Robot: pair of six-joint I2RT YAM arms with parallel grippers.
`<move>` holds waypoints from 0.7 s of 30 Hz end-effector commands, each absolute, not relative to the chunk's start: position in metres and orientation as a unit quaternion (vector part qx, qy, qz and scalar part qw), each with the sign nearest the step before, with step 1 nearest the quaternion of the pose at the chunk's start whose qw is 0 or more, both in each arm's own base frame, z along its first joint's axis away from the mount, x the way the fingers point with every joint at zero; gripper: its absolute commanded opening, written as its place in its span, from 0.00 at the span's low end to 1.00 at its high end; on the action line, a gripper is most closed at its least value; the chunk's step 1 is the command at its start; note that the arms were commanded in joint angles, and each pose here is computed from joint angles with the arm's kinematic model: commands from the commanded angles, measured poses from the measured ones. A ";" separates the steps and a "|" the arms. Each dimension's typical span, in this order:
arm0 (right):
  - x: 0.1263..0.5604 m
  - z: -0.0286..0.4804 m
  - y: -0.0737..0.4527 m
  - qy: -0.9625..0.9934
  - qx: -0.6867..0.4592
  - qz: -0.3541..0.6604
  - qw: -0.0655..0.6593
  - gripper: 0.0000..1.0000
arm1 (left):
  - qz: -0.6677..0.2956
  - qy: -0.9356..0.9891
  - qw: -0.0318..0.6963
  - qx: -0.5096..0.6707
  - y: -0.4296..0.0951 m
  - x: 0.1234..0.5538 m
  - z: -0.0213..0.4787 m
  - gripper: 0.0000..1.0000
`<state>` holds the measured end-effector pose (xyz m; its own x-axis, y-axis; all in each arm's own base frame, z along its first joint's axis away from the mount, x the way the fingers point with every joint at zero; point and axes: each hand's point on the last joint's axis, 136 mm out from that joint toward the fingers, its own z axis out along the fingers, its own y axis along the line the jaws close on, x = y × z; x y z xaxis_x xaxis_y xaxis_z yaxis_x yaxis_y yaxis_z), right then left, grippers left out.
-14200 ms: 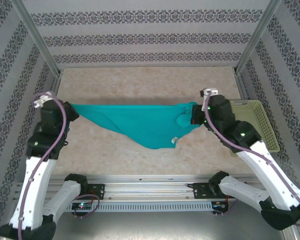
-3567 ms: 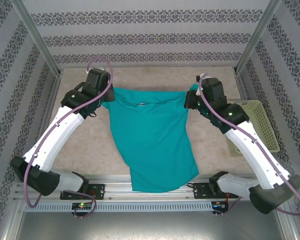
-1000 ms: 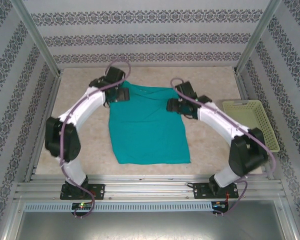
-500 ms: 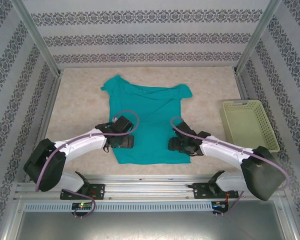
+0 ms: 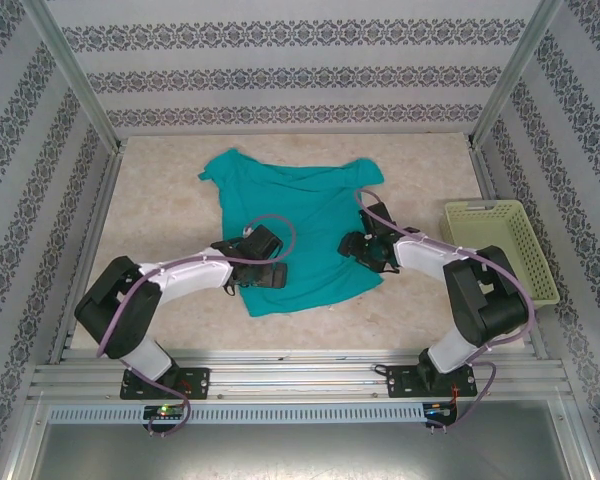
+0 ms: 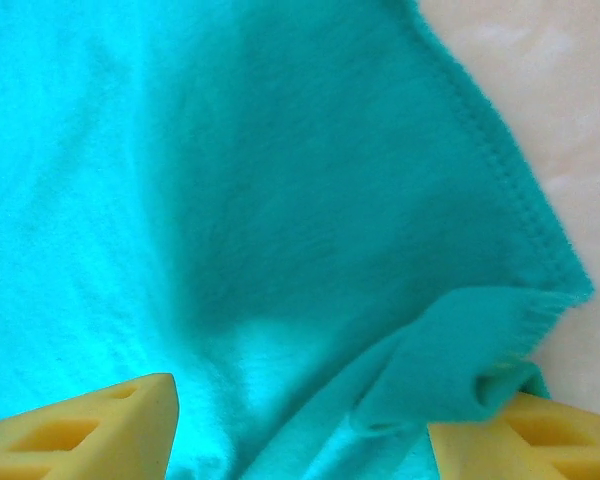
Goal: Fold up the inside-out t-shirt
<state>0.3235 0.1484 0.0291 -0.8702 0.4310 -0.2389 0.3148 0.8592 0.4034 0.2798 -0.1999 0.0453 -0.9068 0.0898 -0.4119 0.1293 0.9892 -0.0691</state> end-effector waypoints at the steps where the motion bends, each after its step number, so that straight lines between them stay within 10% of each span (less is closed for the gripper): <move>1: 0.311 0.050 0.139 0.959 0.166 0.153 0.172 0.67 | 0.004 0.947 0.278 0.161 -0.216 0.269 0.092 1.00; 21: 0.219 0.076 0.101 0.924 0.213 0.200 0.248 0.80 | 0.043 0.894 0.212 0.392 -0.293 0.201 0.046 0.86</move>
<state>0.2261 0.1018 0.0772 -0.7963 0.4741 -0.3757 0.2850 0.8419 0.4583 0.2096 -0.2984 0.0577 -0.6132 0.6810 -0.4002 0.6450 0.7242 0.2442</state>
